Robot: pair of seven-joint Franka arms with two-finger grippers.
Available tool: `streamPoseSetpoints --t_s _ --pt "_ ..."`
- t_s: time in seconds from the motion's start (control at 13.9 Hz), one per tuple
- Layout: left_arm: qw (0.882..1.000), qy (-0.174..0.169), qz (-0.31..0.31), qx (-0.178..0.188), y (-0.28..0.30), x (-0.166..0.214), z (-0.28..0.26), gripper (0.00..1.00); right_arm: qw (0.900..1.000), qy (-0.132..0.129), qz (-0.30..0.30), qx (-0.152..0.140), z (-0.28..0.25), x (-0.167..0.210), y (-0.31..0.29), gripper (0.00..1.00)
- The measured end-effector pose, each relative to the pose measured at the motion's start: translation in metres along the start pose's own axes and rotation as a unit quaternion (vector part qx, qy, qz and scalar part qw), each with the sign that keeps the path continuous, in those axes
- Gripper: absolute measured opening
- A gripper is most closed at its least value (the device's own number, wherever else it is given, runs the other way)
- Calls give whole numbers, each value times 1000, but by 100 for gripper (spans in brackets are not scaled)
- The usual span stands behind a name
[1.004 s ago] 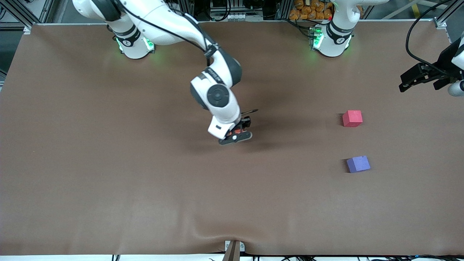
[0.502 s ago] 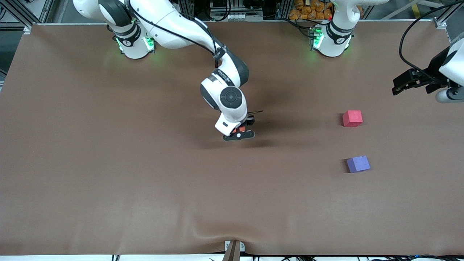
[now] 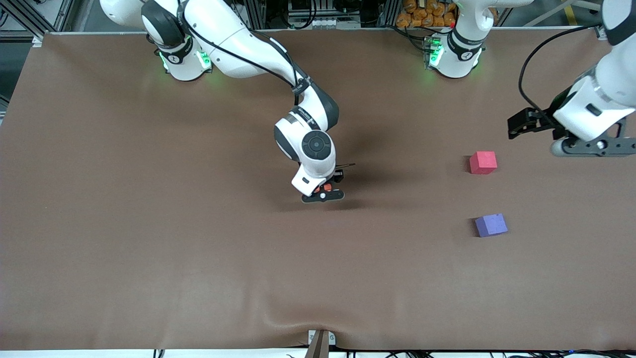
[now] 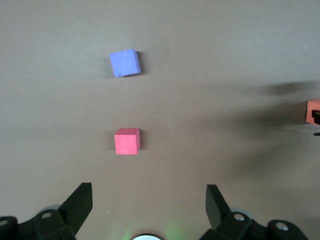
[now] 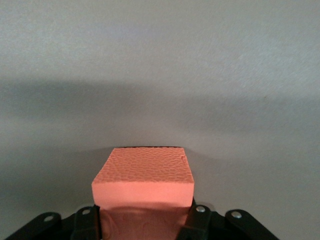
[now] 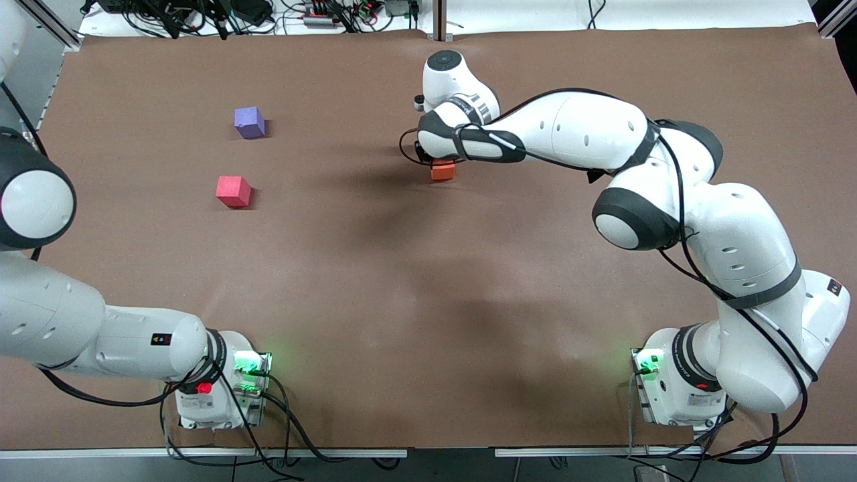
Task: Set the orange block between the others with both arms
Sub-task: 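Lower the orange cube with the right gripper while the left gripper approaches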
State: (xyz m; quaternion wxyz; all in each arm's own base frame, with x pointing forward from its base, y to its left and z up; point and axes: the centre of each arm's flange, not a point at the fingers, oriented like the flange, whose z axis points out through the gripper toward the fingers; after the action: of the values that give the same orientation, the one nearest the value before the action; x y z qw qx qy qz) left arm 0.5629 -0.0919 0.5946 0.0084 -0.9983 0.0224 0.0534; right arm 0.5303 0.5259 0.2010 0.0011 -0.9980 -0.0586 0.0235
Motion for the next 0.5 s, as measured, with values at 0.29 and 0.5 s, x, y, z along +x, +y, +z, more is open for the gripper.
streamPoseSetpoints --t_s 0.29,0.5 --pt "1000 -5 3 0 24 5 11 100 1000 12 -11 -8 -8 2 -3 98" --pt "1000 -8 -5 1 55 5 18 100 1000 5 -10 -10 -38 1 -7 100"
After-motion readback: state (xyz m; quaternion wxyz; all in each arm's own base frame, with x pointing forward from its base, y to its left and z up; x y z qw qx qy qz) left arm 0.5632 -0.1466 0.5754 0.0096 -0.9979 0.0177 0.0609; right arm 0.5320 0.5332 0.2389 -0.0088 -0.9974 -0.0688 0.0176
